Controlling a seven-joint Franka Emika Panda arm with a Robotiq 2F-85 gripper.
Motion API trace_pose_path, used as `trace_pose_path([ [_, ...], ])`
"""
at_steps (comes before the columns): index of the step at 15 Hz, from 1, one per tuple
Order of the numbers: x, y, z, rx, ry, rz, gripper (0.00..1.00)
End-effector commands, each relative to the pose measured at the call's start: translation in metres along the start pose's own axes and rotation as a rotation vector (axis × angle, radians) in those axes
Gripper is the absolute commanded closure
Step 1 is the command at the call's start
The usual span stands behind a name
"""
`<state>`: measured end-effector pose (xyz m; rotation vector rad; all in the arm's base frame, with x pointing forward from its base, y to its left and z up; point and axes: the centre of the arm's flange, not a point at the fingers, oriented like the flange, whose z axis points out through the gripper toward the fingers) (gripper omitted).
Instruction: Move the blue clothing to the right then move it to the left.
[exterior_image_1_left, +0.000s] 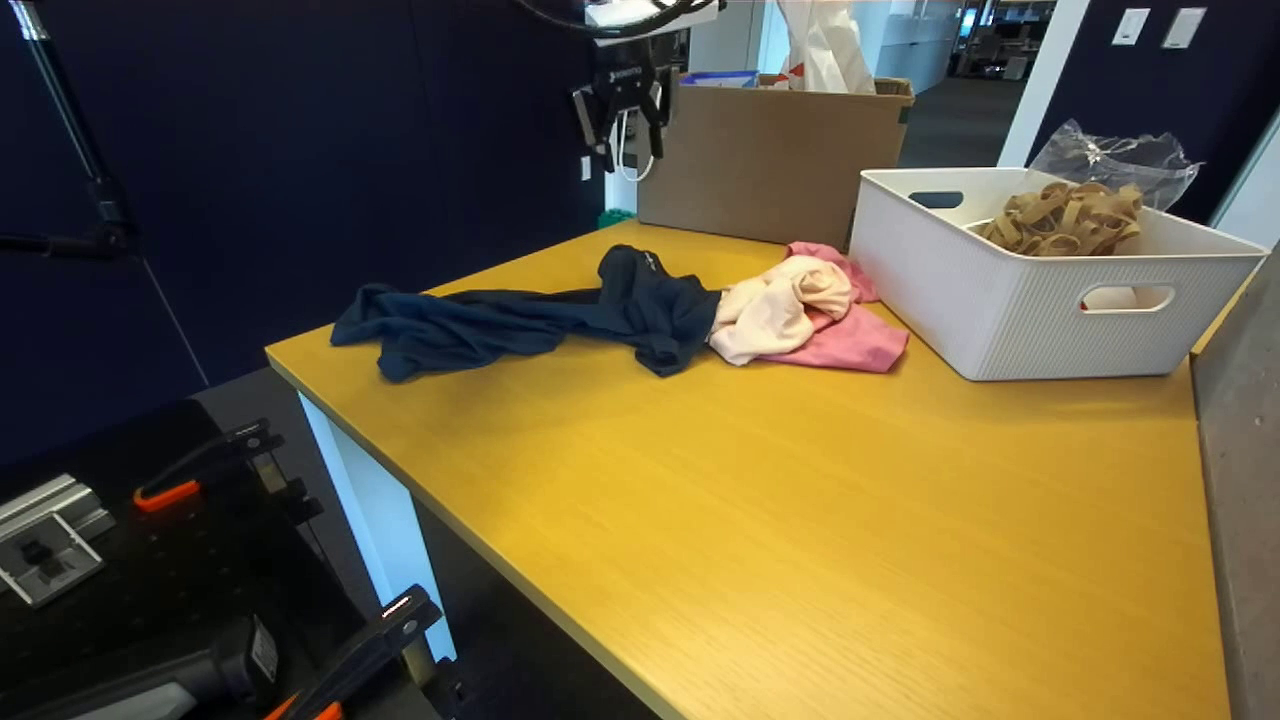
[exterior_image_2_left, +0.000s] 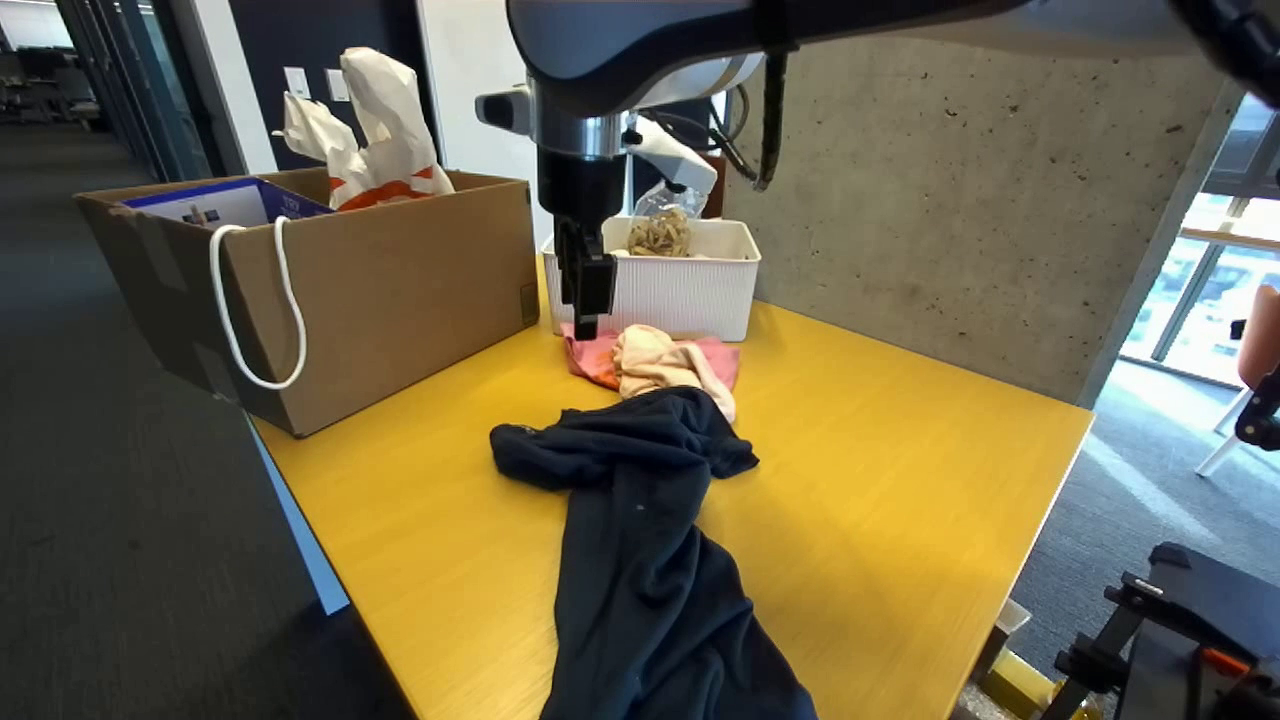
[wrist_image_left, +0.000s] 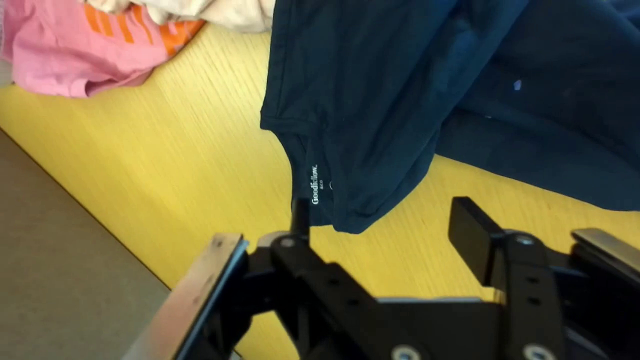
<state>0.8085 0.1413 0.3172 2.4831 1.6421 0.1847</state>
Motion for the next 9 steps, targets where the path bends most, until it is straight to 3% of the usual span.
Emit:
trace_pose_path([
  [1, -0.01, -0.014, -0.014, 0.014, -0.094, 0.115, 0.0],
  [9, -0.018, -0.081, -0.021, 0.138, -0.24, 0.307, 0.0],
])
